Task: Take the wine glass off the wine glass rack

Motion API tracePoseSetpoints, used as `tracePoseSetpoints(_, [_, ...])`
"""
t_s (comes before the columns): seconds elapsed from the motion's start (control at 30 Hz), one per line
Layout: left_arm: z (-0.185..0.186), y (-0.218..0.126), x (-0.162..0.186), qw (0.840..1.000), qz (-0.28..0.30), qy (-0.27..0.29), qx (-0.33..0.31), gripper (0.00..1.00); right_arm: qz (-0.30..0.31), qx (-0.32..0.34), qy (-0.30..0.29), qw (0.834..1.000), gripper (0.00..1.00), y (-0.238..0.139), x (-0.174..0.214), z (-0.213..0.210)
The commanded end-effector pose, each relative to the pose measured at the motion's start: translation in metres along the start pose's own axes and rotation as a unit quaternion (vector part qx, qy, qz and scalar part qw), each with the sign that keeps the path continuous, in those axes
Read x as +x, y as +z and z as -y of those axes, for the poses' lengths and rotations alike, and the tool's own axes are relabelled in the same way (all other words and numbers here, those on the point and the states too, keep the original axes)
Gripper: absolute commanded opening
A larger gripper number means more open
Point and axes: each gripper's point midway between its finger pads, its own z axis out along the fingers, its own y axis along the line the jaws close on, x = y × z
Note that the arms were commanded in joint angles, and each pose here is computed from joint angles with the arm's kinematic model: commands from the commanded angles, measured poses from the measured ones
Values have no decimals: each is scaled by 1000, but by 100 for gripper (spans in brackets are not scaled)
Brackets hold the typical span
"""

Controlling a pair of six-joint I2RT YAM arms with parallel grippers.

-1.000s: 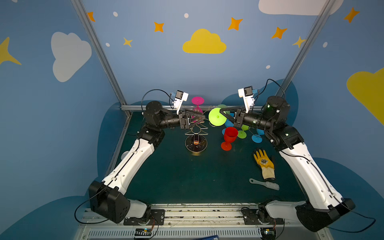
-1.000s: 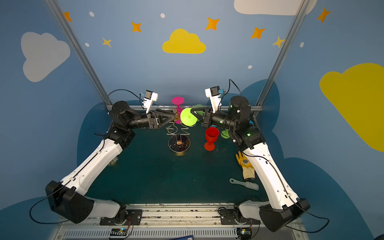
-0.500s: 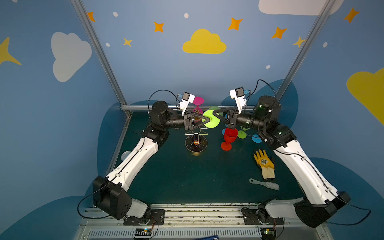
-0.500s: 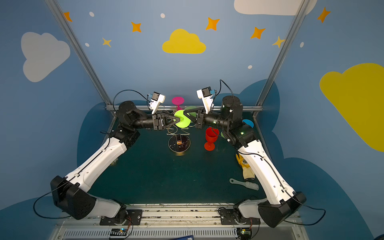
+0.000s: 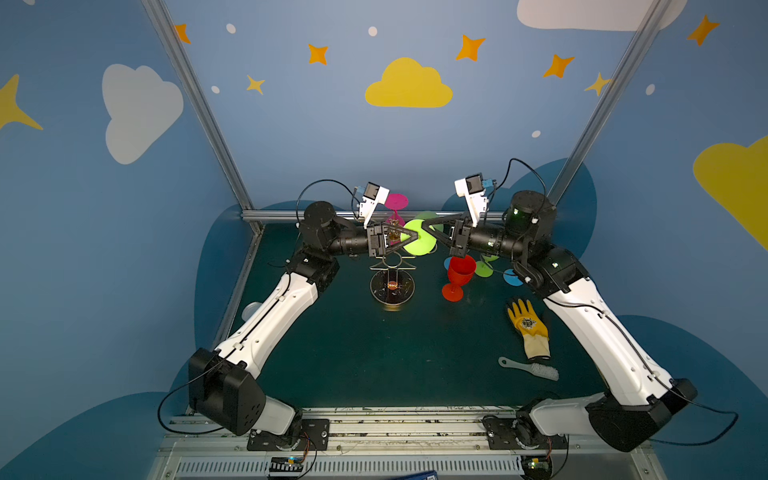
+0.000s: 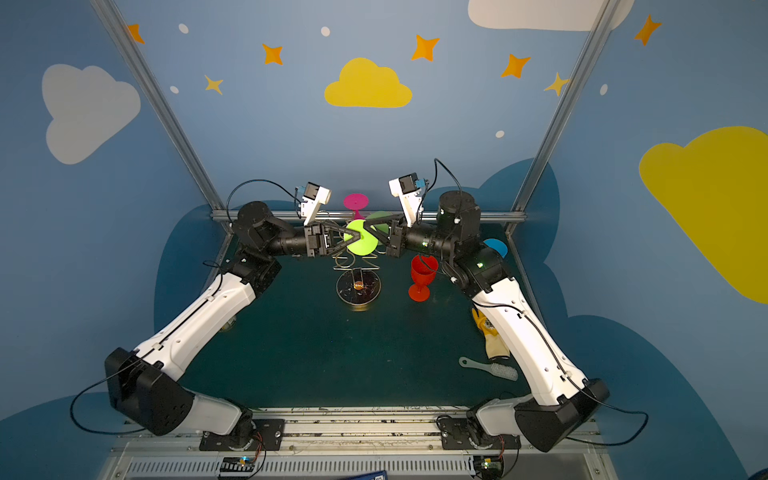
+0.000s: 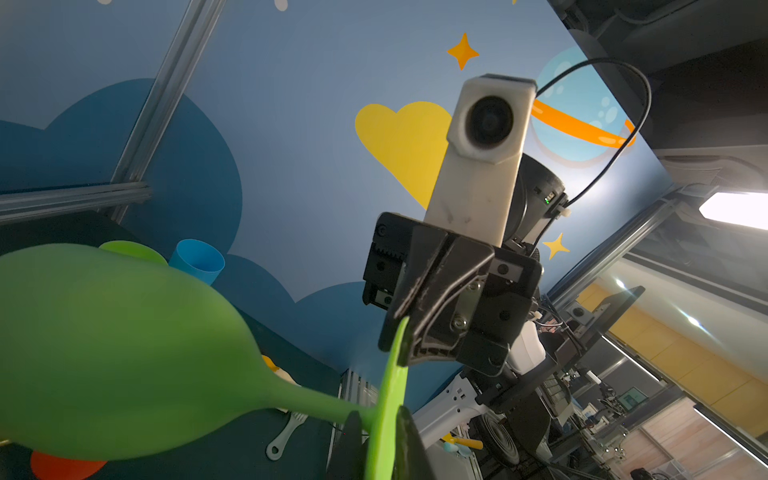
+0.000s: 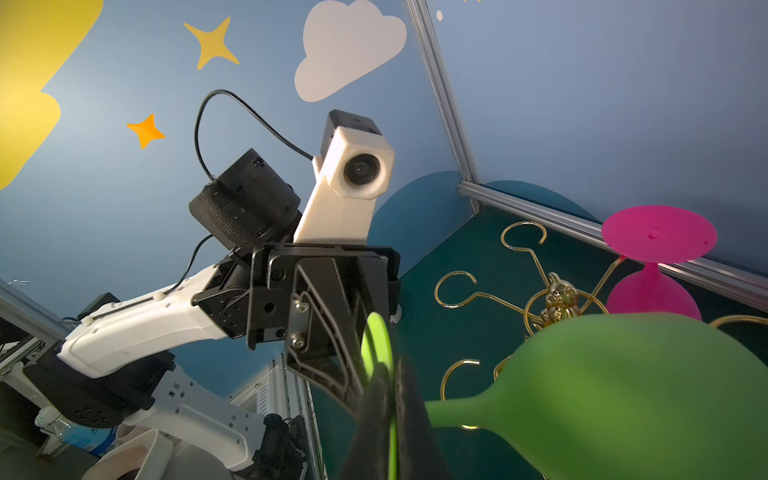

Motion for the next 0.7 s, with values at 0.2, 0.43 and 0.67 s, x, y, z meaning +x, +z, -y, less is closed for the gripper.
tracePoseSetpoints(0.2, [23, -1, -12, 1000, 6, 4, 26, 3, 26, 5, -35, 999, 21, -12, -15, -14])
tracePoseSetpoints(0.43, [41, -9, -29, 998, 26, -12, 55, 3, 77, 99, -99, 987, 72, -50, -19, 2])
tracePoseSetpoints(0.67, [52, -9, -35, 997, 28, -33, 71, 3, 113, 147, -216, 959, 82, -75, -7, 16])
